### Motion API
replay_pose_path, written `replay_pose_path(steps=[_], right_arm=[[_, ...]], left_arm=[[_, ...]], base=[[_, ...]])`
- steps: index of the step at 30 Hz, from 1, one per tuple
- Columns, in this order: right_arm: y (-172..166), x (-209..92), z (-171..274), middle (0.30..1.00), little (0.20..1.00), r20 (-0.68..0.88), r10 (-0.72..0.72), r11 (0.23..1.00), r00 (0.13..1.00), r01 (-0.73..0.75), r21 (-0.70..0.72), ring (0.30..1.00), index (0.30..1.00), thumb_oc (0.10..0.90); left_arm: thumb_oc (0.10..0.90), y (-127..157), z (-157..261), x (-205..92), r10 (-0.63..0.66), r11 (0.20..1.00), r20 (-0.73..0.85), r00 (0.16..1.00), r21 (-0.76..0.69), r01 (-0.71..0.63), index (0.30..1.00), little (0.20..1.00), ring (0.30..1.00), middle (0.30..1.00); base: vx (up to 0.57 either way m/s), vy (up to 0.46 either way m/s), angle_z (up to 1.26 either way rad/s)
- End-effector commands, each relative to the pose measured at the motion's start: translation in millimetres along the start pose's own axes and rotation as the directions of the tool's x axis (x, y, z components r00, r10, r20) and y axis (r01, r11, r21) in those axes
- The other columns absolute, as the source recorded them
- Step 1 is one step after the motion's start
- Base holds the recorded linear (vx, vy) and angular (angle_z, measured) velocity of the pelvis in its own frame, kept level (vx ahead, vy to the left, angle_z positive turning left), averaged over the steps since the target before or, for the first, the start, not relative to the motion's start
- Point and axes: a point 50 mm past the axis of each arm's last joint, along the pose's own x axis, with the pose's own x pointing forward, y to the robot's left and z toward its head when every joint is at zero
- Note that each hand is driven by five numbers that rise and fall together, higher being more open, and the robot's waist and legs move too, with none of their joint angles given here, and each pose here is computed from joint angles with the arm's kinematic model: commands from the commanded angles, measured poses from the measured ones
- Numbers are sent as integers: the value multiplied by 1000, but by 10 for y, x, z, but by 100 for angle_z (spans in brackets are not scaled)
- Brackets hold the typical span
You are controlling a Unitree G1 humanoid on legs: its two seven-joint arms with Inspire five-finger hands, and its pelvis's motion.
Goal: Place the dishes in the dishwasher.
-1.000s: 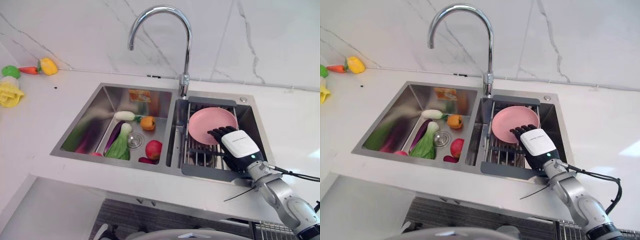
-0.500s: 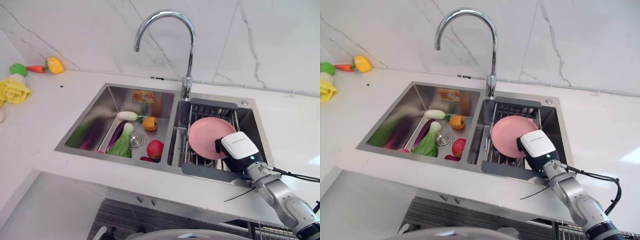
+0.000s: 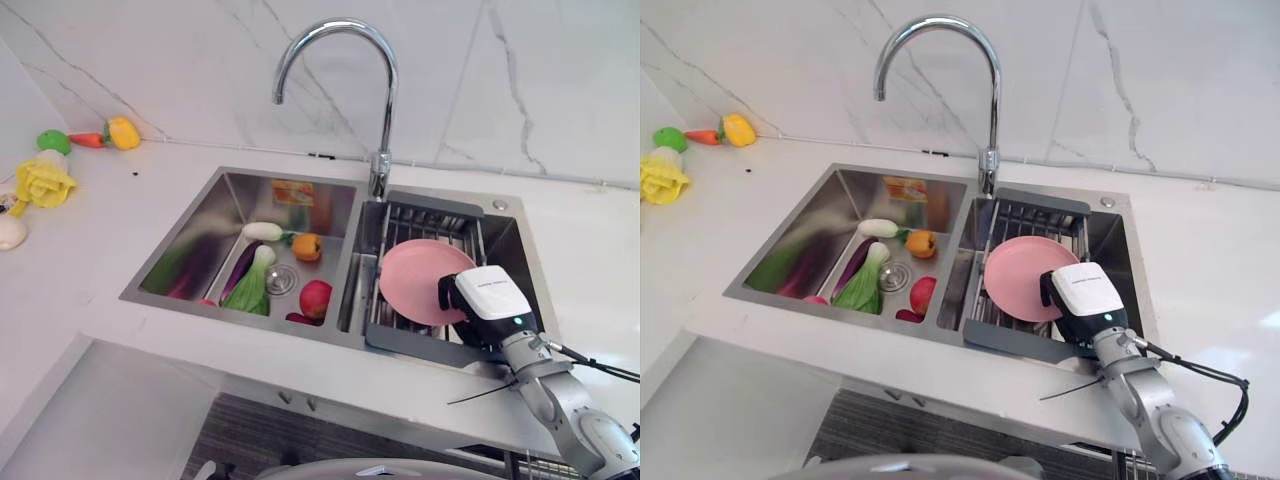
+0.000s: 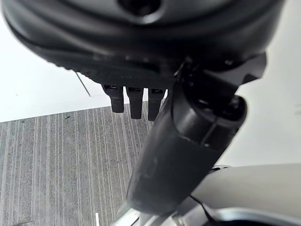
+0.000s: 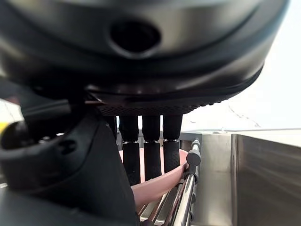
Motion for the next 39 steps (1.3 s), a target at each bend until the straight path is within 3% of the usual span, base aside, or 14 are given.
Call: replay_pose_path(steps=[1,3,4,5,6,9,12,16,19,21,24,27,35,39], right_arm=[[-1093,378,97,900,900,-21,-623,755,782,609,244,900,900,800],[-1090,357,65,900,900,-57,-634,733,771,623,274,900,900,800],[-1017,367,37,900,900,-142,-610,685,780,608,401,900,900,800],[-1019,367,35,900,900,-143,-609,684,780,607,404,900,900,800],[-861,429,4,900,900,-189,-490,663,851,504,554,900,900,800],[-830,437,-69,900,900,-179,-386,613,905,396,683,900,900,800],[-862,412,-165,900,900,-198,-392,663,898,425,616,900,900,800],[-881,408,-168,900,900,-203,-410,668,889,445,596,900,900,800],[-1057,379,-142,900,900,-163,-492,715,855,504,485,900,900,800],[-1322,264,-141,900,900,-188,-654,612,732,660,436,900,900,800],[-1405,164,-131,900,900,-259,-718,452,646,716,532,900,900,800],[-1477,75,-109,900,900,-276,-757,371,593,737,565,900,900,800],[-1585,-91,-152,900,900,-239,-789,419,566,780,464,900,900,800],[-1680,-144,-89,900,900,-127,-788,513,602,757,405,900,900,800]], left_arm=[[800,68,233,54,6,1000,37,999,11,-6,900,900,900,900],[800,67,230,54,7,1000,37,999,9,-7,900,900,900,900],[800,56,222,50,5,1000,31,999,3,-5,900,900,900,900],[800,60,220,51,6,1000,31,1000,3,-6,900,900,900,900],[800,71,221,54,1,1000,28,1000,-5,-1,900,900,900,900],[800,93,216,63,-28,999,29,999,-21,28,900,900,900,900],[800,85,203,62,-44,998,25,999,-40,45,900,900,900,900],[800,81,194,61,-44,998,20,999,-43,44,900,900,900,900],[800,77,203,61,-43,998,21,999,-48,44,900,900,900,900],[800,81,226,60,-22,998,25,999,-56,23,900,900,900,900],[800,72,201,56,-12,998,8,1000,-64,12,900,900,900,900],[800,54,167,50,-13,997,-7,1000,-77,13,900,900,900,900],[800,65,159,51,-11,995,-8,1000,-100,10,900,900,900,900],[800,78,195,55,-15,994,14,1000,-105,16,900,900,900,900]], base=[[12,-11,10],[3,-7,11],[-1,-8,5],[0,0,0],[0,0,0],[0,0,0],[0,0,0],[0,0,0],[0,0,0],[0,0,0],[0,0,0],[0,0,0],[0,0,0],[0,0,0]])
